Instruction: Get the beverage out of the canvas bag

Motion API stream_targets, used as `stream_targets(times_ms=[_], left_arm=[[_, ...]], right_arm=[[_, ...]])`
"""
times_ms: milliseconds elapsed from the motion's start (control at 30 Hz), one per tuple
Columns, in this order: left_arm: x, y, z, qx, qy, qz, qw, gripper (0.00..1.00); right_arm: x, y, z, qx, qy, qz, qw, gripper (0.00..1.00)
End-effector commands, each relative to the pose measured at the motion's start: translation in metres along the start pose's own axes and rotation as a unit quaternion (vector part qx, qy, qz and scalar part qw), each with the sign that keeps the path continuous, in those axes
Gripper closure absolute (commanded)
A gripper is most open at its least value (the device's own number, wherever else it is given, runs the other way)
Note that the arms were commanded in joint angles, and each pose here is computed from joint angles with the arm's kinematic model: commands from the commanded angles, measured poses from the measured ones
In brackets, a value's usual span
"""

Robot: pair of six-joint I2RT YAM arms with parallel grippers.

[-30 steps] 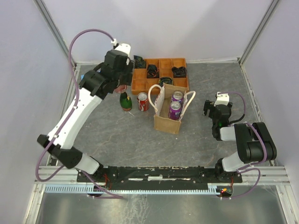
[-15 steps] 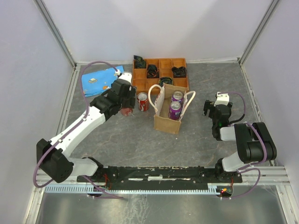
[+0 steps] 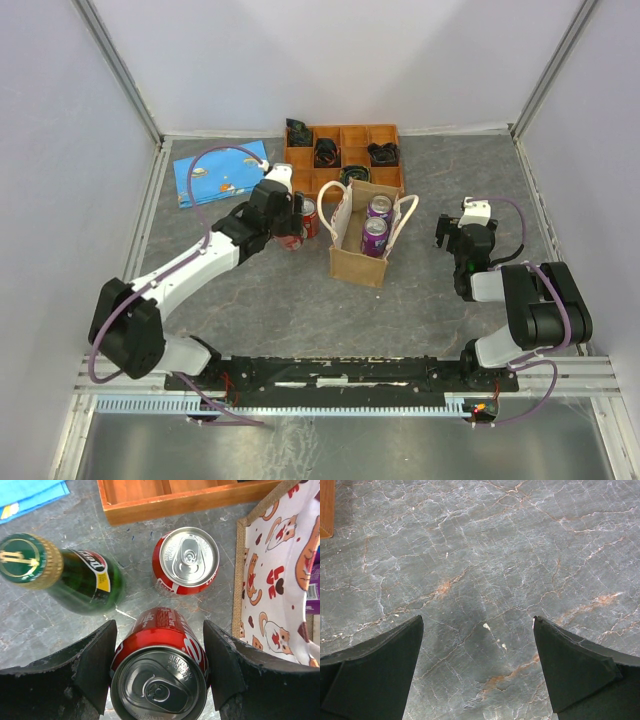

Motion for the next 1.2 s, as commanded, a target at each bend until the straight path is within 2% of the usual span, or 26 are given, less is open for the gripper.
stream_targets(times_ms=[0, 367, 600, 800, 1100, 1167], left_arm=[[0.009, -0.019, -0.024, -0.037, 0.041, -0.038, 0.998, 0.97], [0.026, 0.015, -0.030, -0.023, 0.033, 0.019, 0.999, 0.97], [0.031, 0.035, -0.035, -0.011, 0.020, 0.044, 0.999, 0.93], [0.035, 0.042, -0.036, 0.004, 0.006, 0.053, 0.999, 0.78], [0.032, 0.041, -0.032, 0.007, -0.014, 0.049, 0.999, 0.25], [0.029, 0.036, -0.031, 0.008, -0.016, 0.042, 0.999, 0.17]], right_arm=[[0.005, -0.023, -0.003, 0.010, 0.004, -0.033, 0.999, 0.01], [0.005, -0.023, -0.003, 0.010, 0.004, -0.033, 0.999, 0.01], [0.005, -0.023, -0.004, 0.010, 0.004, -0.033, 0.999, 0.01], [0.005, -0.023, -0.003, 0.010, 0.004, -0.033, 0.999, 0.01], [0.005, -0.023, -0.004, 0.010, 0.004, -0.034, 0.999, 0.01], [0.005, -0.023, -0.004, 0.010, 0.004, -0.034, 0.999, 0.01]])
Point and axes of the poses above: each gripper's point midway between its finger pads, its own x axis out along the fingers, its own z axis along the line the jaws close on, y = z × x, the point moved 1 cm from there along -x, back along the fingers, and after that the axes turned 14 degrees about -x, right-handed, at the moved point
